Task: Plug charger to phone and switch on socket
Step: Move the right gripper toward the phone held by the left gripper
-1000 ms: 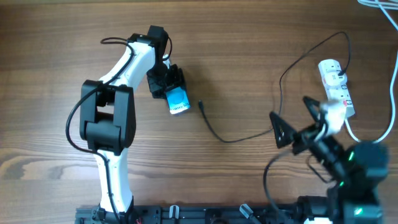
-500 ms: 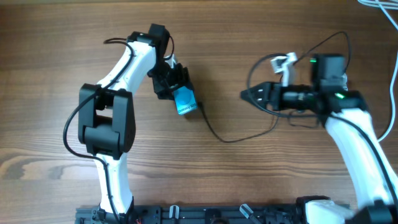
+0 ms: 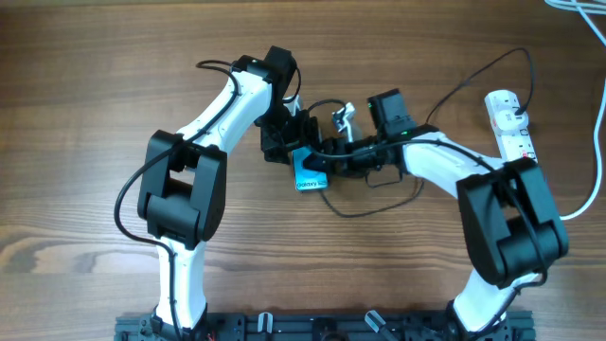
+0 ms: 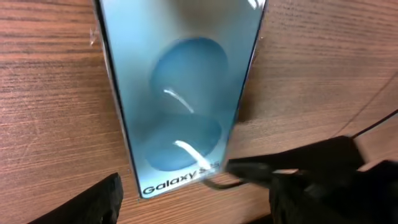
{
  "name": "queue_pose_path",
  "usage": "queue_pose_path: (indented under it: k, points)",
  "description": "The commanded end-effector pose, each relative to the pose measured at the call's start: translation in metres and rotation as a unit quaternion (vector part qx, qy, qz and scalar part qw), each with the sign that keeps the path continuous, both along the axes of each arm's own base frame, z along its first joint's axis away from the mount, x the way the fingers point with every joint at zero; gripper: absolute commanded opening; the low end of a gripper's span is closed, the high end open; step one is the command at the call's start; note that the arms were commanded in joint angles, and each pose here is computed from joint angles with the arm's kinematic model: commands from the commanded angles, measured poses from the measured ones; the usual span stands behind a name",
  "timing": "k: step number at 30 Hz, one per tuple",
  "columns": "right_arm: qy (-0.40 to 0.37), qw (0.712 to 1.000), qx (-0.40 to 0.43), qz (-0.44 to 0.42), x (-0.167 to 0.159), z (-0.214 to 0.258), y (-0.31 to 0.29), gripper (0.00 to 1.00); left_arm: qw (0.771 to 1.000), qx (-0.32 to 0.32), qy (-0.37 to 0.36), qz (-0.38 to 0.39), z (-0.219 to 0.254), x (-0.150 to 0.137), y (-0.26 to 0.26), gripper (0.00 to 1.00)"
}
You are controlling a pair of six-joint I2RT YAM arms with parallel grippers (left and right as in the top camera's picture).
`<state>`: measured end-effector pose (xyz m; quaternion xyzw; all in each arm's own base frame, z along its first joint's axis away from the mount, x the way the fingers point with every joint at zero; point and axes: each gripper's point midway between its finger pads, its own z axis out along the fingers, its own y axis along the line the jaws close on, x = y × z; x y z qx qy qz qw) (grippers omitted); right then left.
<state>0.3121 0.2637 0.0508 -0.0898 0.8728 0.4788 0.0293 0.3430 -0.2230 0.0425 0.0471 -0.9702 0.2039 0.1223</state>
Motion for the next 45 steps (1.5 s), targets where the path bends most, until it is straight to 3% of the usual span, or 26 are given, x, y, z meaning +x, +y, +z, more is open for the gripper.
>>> queue_pose_path:
  k: [1, 6, 12, 15, 20, 33, 42, 45]
  points:
    - [0.006, 0.999, -0.038, -0.024, 0.006, -0.015, -0.007, 0.83, 0.999, 0.003, -0.033, 0.002, 0.011, 0.009, 0.002, 0.79]
    - [-0.005, 0.998, -0.056, -0.018, 0.002, -0.007, -0.033, 0.86, 0.996, 0.068, -0.050, 0.023, 0.002, 0.015, 0.015, 0.89]
    - [-0.064, 0.995, -0.056, -0.059, 0.010, 0.054, -0.071, 0.95, 0.993, 0.089, -0.069, 0.044, -0.001, 0.018, -0.002, 0.94]
    - [-0.055, 0.989, -0.106, -0.085, 0.010, 0.048, -0.091, 1.00, 0.982, 0.153, -0.096, 0.052, -0.006, 0.016, -0.001, 0.98]
    - [-0.028, 0.979, -0.174, -0.098, 0.001, 0.027, -0.110, 1.00, 0.967, 0.214, -0.128, 0.048, -0.010, 0.010, -0.002, 1.00]
    - [-0.017, 0.980, -0.180, -0.089, -0.009, 0.019, -0.112, 1.00, 0.964, 0.235, -0.111, 0.053, -0.049, 0.009, 0.002, 0.98]
    - [-0.012, 0.981, -0.175, -0.086, -0.011, 0.019, -0.110, 1.00, 0.964, 0.244, -0.090, 0.047, -0.067, 0.003, 0.003, 0.92]
    - [-0.013, 0.981, -0.175, -0.085, -0.012, 0.019, -0.109, 1.00, 0.964, 0.247, -0.086, 0.044, -0.070, 0.002, 0.004, 0.83]
